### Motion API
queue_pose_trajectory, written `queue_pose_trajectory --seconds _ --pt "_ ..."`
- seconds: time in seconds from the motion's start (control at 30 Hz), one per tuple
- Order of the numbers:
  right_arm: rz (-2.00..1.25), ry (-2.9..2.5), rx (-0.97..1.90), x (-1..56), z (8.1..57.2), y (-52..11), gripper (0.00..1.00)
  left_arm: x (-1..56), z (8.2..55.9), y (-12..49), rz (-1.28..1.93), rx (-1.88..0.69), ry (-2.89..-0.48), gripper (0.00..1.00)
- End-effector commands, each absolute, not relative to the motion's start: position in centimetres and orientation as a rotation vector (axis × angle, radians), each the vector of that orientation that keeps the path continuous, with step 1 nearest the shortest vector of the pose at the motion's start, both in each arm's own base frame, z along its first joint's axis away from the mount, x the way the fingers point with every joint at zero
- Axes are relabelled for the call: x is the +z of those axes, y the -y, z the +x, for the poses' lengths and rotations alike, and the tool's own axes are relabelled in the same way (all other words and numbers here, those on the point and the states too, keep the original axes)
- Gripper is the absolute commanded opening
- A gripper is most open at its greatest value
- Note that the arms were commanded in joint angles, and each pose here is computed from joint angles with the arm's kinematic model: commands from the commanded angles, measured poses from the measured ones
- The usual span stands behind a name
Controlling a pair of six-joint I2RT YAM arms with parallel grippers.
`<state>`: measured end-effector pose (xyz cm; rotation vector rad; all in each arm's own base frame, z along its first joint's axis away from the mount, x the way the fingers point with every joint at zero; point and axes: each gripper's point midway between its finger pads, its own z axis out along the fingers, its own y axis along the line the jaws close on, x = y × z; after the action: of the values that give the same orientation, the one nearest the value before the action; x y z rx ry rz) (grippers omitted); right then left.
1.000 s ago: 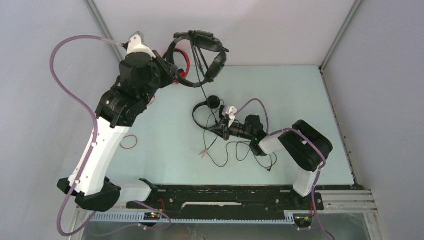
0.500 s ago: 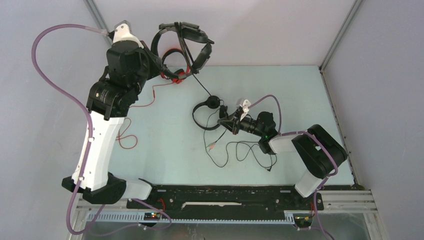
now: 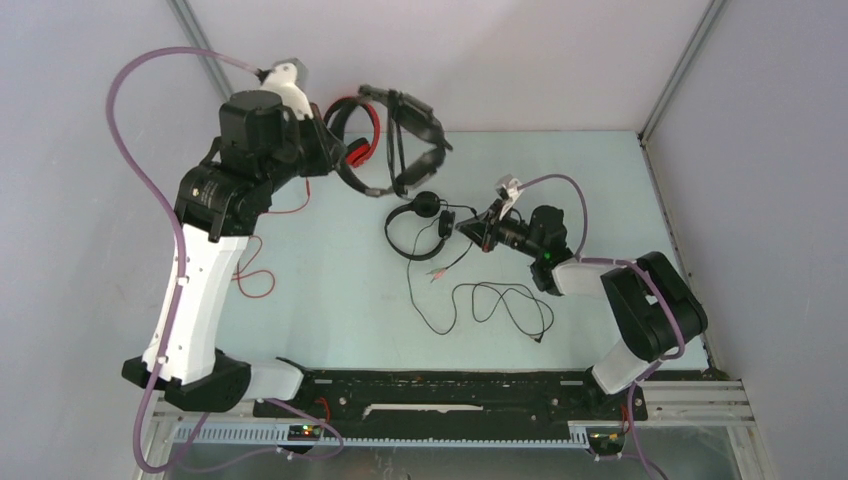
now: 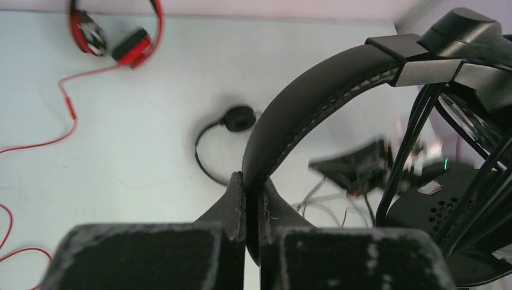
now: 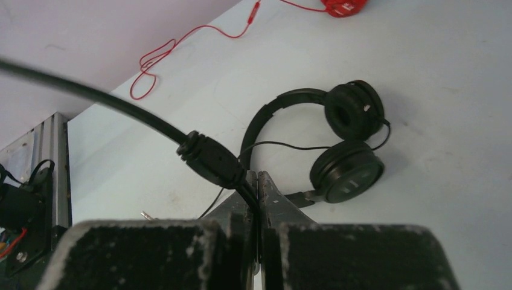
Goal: Wrap the headphones
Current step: Wrap the headphones cable around the headphones.
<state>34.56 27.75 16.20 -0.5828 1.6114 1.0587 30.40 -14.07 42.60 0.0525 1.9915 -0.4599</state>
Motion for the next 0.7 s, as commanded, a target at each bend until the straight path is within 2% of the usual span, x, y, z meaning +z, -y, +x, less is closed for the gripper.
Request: queue_pose_trajectory --seconds 0.0,0.2,0.67 --pt "-0.499 -1.738 1.051 18.1 36.3 -26.3 0.00 41.8 26.9 17.2 0.376 -0.647 -1.947 0.00" --pt "-0.431 -1.912 1.118 20.2 35.8 -25.0 0.00 37.5 26.3 17.6 0.628 -0.543 -1.960 0.00" --pt "-0.534 -1.955 1.249 27.7 31.4 -24.3 0.00 30.7 26.9 17.7 1.165 -0.060 -1.832 0.00"
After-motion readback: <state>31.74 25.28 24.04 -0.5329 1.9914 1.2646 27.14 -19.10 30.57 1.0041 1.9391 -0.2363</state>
